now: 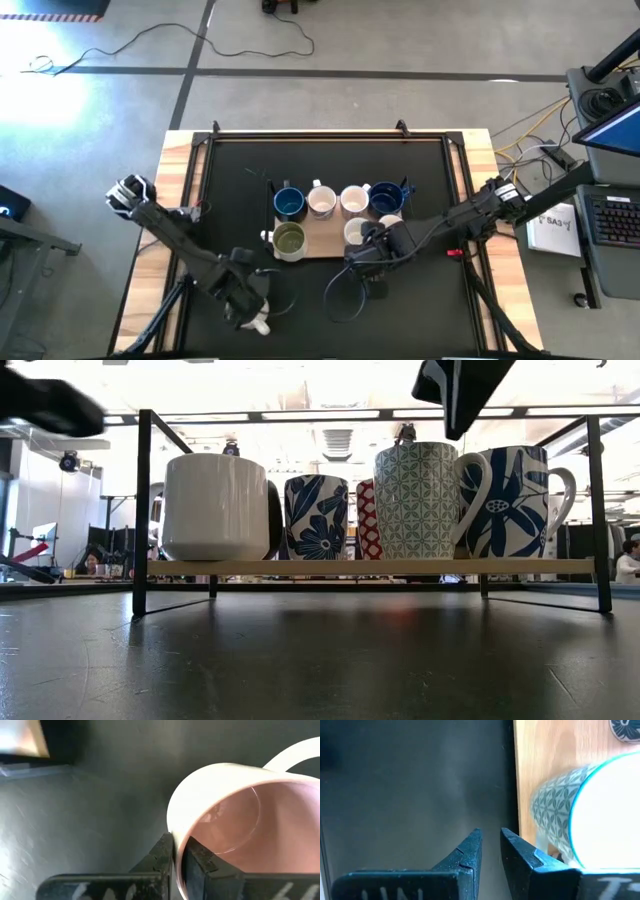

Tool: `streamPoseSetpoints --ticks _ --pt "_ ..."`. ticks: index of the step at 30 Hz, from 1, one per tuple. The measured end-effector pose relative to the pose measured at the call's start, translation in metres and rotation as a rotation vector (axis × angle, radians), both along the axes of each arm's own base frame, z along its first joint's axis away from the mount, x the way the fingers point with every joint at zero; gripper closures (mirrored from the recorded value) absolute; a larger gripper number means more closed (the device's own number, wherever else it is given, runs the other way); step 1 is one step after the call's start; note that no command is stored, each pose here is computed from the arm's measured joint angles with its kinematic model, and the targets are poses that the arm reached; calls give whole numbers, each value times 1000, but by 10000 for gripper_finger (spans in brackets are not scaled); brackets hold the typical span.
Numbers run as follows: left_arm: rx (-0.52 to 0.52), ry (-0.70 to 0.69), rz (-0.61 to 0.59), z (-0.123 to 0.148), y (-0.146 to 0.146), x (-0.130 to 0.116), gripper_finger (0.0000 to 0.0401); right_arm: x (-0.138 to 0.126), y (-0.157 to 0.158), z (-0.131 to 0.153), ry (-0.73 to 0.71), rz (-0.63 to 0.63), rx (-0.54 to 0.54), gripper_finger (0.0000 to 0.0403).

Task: Place coffee mugs
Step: Put the pink mug on the shelf

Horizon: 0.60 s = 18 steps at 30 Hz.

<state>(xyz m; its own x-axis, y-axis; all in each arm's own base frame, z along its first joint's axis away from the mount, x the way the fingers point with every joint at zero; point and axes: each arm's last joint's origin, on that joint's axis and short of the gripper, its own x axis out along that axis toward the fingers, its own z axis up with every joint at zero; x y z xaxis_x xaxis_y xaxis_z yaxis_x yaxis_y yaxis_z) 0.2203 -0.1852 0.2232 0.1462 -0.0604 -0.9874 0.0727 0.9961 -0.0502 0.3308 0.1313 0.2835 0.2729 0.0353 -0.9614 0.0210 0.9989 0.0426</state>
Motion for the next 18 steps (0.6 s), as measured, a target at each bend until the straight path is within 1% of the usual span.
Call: streamPoseSetpoints --ticks 5,9,12,15,18 --pt "45 -70 -51 11 18 21 397 -4 6 0 16 1 0 344" --pt "33 -97 -88 22 30 34 398 -9 8 -1 55 -15 -10 344" --pt "53 -182 -95 35 37 46 398 -12 10 -1 69 -18 -16 344" --pt "71 -197 -100 41 40 50 398 -13 11 -2 74 -13 -18 344" --pt "45 -206 -121 47 38 51 398 -13 12 -2 74 -10 -19 344"
